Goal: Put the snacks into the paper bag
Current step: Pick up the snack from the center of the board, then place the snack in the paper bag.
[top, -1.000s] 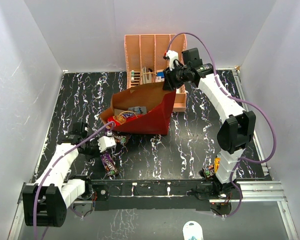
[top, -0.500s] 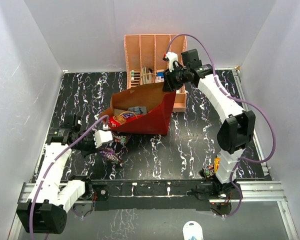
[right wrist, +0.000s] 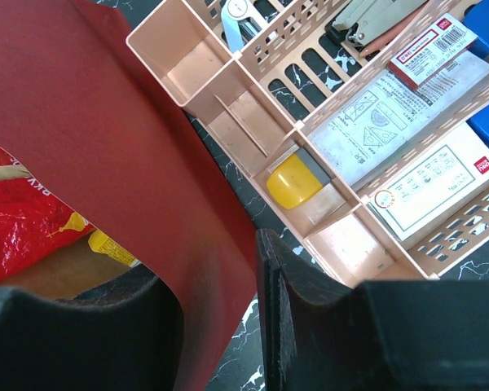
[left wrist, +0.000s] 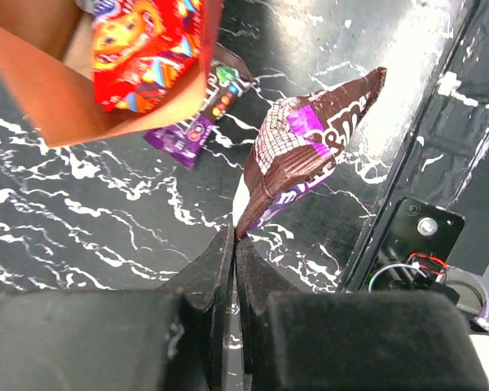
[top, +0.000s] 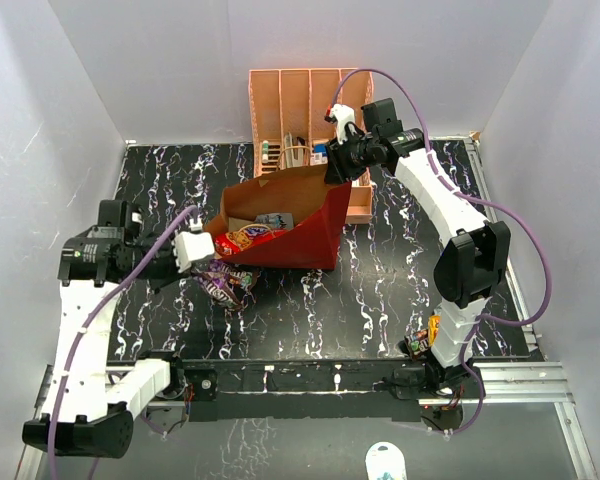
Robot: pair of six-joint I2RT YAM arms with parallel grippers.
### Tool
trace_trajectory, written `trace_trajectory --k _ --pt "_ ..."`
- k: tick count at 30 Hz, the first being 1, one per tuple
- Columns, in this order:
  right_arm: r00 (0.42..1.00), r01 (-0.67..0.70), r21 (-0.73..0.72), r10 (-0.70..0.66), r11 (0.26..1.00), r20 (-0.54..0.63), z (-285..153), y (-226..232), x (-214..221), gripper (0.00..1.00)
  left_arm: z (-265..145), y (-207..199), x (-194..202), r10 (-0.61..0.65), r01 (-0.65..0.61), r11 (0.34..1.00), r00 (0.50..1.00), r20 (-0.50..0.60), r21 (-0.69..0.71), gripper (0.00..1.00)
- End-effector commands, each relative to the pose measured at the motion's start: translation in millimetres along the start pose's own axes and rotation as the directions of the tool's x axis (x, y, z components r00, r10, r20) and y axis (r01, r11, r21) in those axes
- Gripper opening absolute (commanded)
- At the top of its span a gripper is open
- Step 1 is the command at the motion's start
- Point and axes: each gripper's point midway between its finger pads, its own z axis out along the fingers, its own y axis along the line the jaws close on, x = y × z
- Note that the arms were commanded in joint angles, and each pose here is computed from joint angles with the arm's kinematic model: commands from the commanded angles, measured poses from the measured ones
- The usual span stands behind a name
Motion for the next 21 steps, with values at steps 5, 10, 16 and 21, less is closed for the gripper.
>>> trace_trajectory --k 5,10,16,21 --pt "0.998 0.04 0.006 -0.04 0.999 0.04 -2 1 -14 0.36 -45 33 -53 -0.113 0.125 0.985 0.989 0.097 -0.123 0.0" --pt "0.998 0.041 0.006 -0.042 0.999 0.039 -2 2 -13 0.36 -67 65 -80 -0.127 0.157 0.965 0.981 0.147 -0.21 0.0" --pt "0.998 0.043 0.001 -0.043 0.999 0.038 0 3 -13 0.36 -89 111 -110 -0.151 0.217 0.921 0.965 0.216 -0.324 0.0" --pt "0.999 0.043 -0.004 -0.043 0.999 0.034 1 4 -13 0.36 -91 140 -126 -0.177 0.261 0.904 0.949 0.261 -0.338 0.0"
